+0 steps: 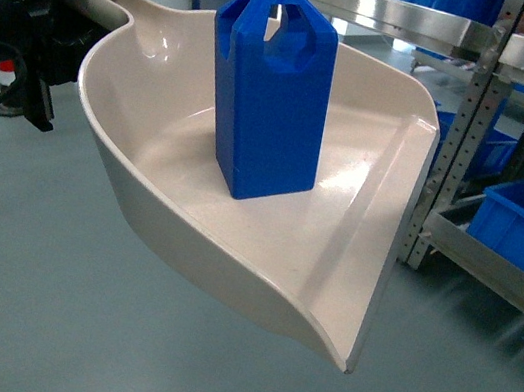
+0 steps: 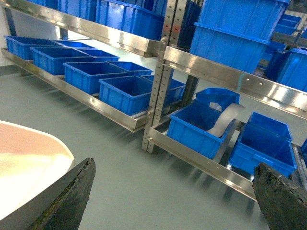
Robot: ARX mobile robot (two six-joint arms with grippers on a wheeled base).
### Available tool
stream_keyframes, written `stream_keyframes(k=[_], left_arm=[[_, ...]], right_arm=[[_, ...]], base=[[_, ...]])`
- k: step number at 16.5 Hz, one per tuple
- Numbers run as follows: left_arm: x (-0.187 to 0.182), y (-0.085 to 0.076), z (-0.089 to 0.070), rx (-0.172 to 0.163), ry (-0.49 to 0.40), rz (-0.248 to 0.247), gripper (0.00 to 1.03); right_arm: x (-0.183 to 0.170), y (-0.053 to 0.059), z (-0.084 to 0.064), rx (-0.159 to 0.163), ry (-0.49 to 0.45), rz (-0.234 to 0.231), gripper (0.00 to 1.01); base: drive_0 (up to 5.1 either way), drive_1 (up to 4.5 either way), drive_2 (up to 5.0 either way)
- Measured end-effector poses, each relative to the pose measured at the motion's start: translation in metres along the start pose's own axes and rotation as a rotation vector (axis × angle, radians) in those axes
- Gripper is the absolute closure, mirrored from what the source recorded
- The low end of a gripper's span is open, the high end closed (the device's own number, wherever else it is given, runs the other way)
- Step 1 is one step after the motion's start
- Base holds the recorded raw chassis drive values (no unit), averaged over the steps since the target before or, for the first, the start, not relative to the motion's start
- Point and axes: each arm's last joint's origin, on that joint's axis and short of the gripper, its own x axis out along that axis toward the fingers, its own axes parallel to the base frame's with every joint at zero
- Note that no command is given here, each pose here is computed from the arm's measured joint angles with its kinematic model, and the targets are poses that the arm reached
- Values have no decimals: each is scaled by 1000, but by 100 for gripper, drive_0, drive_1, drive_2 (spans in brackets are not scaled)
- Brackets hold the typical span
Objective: Place part in tray to right shelf
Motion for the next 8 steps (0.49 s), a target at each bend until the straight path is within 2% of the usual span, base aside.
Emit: stream_keyframes(k=[8], left_arm=[[0,0,0,0,1,0,90]], right_arm=[[0,0,0,0,0,0,3]], base=[[-164,-164,-164]])
